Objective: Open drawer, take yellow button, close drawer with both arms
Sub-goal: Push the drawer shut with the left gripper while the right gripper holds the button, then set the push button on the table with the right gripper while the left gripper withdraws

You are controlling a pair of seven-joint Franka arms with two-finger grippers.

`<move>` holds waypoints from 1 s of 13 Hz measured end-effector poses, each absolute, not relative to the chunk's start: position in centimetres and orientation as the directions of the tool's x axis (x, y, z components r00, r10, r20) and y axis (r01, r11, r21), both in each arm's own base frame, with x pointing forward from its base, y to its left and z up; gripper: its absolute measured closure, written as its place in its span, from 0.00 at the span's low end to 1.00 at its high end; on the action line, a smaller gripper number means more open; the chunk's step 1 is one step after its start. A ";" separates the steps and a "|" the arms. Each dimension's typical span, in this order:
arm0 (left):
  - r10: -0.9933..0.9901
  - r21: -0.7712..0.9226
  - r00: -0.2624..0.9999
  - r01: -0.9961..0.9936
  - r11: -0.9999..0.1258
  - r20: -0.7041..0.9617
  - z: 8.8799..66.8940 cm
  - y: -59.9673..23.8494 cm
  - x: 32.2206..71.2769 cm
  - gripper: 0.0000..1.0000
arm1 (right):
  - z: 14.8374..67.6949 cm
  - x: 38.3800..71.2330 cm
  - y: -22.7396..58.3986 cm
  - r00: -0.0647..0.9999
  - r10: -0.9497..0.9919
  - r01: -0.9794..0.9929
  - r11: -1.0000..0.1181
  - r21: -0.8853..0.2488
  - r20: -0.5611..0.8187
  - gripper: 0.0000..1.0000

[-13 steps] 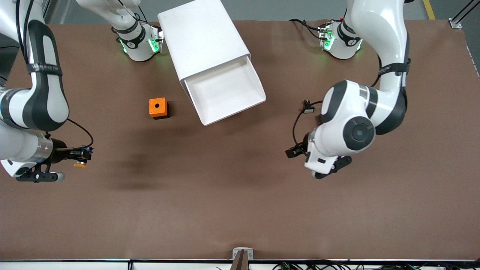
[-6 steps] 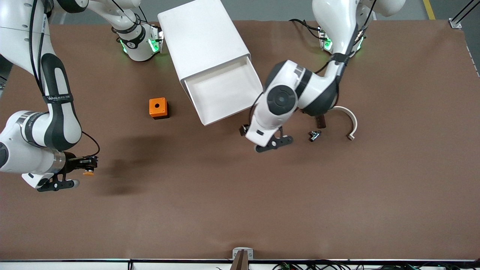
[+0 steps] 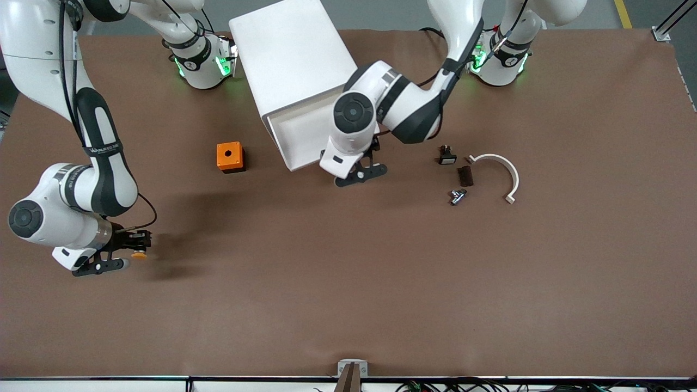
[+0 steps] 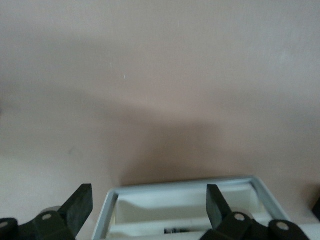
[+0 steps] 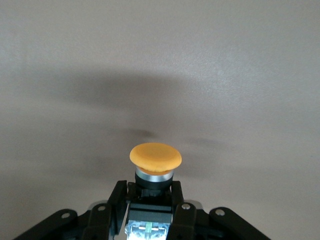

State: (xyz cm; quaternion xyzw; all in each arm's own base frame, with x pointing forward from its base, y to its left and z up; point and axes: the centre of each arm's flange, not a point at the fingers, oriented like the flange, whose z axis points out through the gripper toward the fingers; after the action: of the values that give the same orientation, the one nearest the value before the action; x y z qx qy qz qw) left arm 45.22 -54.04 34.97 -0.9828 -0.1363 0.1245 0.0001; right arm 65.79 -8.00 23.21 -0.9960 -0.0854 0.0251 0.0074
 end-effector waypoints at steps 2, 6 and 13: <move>0.281 -0.063 0.926 0.274 -0.960 -0.252 34.9 -56.5 41.8 0.00 | 21.3 64.9 -7.9 0.985 0.170 0.169 -0.985 -0.012 -0.035 0.60; 0.300 -0.096 0.909 0.285 -0.954 -0.288 34.5 -59.6 37.0 0.00 | 19.4 64.0 -7.7 0.985 0.164 0.163 -0.986 -0.022 -0.054 0.60; 0.365 -0.101 0.886 0.351 -0.931 -0.285 35.7 -59.6 36.9 0.00 | 21.9 64.5 -7.4 0.989 0.139 0.137 -0.990 -0.043 -0.052 0.19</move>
State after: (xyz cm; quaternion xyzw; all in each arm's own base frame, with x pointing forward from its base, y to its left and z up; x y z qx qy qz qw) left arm 36.95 -59.57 35.70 -0.9709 -0.1844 0.1510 0.0232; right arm 64.50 -7.39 21.92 -0.9970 -0.0694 0.0274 0.0196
